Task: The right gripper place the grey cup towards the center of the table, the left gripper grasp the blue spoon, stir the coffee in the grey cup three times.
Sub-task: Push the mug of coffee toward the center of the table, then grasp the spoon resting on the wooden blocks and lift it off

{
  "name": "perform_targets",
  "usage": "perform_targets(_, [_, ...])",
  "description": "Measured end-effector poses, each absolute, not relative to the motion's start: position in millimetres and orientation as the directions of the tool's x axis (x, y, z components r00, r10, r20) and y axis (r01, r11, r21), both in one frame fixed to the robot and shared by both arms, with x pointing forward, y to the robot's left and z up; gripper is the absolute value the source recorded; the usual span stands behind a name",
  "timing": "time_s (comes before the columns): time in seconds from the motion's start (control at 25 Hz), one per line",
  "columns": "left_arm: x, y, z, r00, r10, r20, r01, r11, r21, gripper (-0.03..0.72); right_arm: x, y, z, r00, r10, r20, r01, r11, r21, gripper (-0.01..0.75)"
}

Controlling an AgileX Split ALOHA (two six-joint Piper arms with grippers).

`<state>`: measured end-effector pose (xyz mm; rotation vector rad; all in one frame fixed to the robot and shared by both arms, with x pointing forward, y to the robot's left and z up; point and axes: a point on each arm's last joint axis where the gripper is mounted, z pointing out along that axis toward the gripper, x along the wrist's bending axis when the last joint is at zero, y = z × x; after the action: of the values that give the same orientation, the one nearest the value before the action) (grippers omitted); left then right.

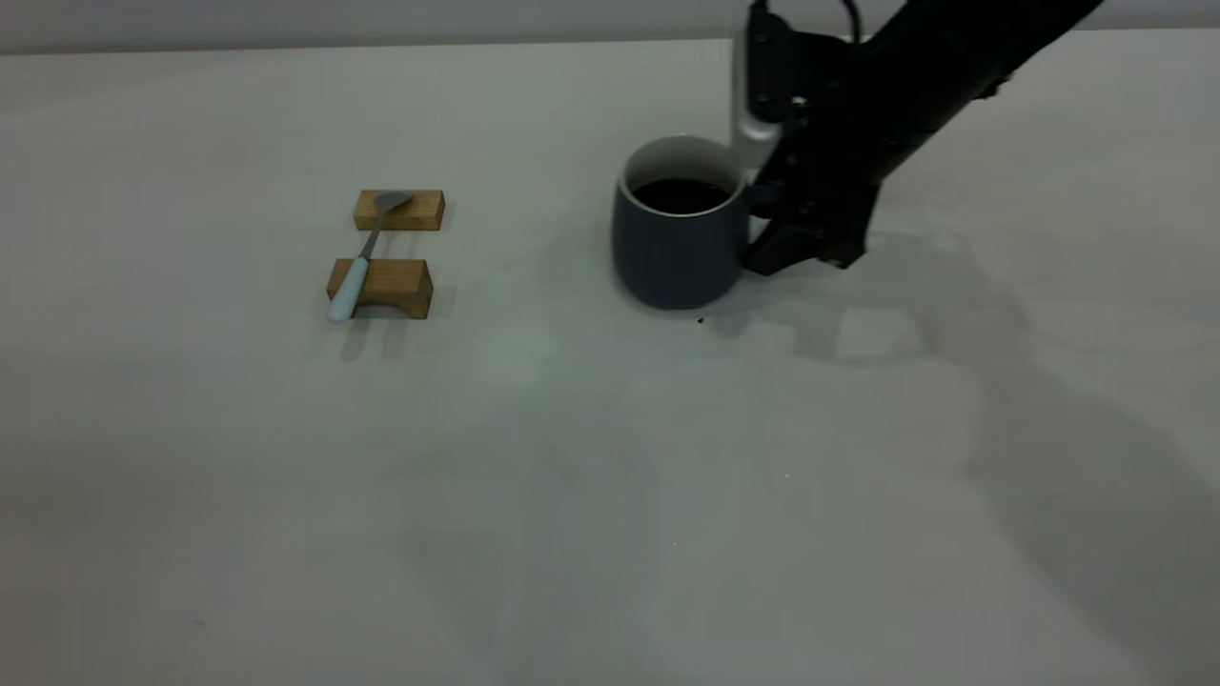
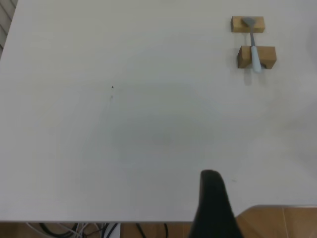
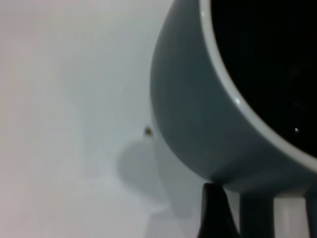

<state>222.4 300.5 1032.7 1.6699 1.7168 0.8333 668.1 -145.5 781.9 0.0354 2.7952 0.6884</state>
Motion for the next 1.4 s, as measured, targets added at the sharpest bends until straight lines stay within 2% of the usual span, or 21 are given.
perform_targets(0.32, [222.4, 300.5, 1032.7, -0.032, 0.999, 0.009, 0.625, 0.013, 0.780, 0.585, 665.8, -131.1, 783.3, -0.962, 0.116, -0.248, -0.019, 0.876, 0.482, 0.523])
perform_targets(0.44, [222.4, 300.5, 1032.7, -0.032, 0.999, 0.009, 0.625, 0.013, 0.780, 0.585, 666.4, -135.9, 786.8, -0.965, 0.152, -0.213, 0.024, 0.862, 0.506, 0.523])
perform_targets(0.76, [222.4, 300.5, 1032.7, -0.032, 0.999, 0.009, 0.625, 0.013, 0.780, 0.585, 669.8, -185.6, 836.8, -0.931, 0.316, -0.182, 0.165, 0.811, 0.562, 0.523])
perform_targets(0.84, [222.4, 300.5, 1032.7, -0.032, 0.999, 0.009, 0.625, 0.013, 0.780, 0.585, 664.1, -201.1, 854.9, -0.910, 0.392, -0.135, 0.245, 0.771, 0.588, 0.523])
perform_targets(0.96, [222.4, 300.5, 1032.7, -0.032, 0.999, 0.009, 0.625, 0.013, 0.780, 0.585, 645.7, -218.2, 890.4, -0.825, 0.564, 0.040, 0.457, 0.625, 0.633, 0.523])
perform_targets(1.04, [222.4, 300.5, 1032.7, -0.032, 0.999, 0.009, 0.625, 0.013, 0.780, 0.585, 630.2, -227.3, 921.8, -0.697, 0.688, 0.203, 0.629, 0.450, 0.634, 0.523])
perform_targets(1.12, [222.4, 300.5, 1032.7, -0.032, 0.999, 0.009, 0.625, 0.013, 0.780, 0.585, 612.6, -238.1, 948.4, -0.541, 0.768, 0.342, 0.756, 0.267, 0.597, 0.523])
perform_targets(1.2, [222.4, 300.5, 1032.7, -0.032, 0.999, 0.009, 0.625, 0.013, 0.780, 0.585, 591.2, -249.8, 974.3, -0.391, 0.813, 0.432, 0.825, 0.101, 0.556, 0.523])
perform_targets(1.28, [222.4, 300.5, 1032.7, -0.032, 0.999, 0.009, 0.625, 0.013, 0.780, 0.585, 567.7, -260.8, 995.7, -0.307, 0.836, 0.454, 0.841, 0.015, 0.541, 0.523])
perform_targets(1.4, [222.4, 300.5, 1032.7, -0.032, 0.999, 0.009, 0.625, 0.013, 0.780, 0.585, 520.0, -267.5, 1022.5, -0.295, 0.867, 0.401, 0.842, 0.038, 0.538, 0.523])
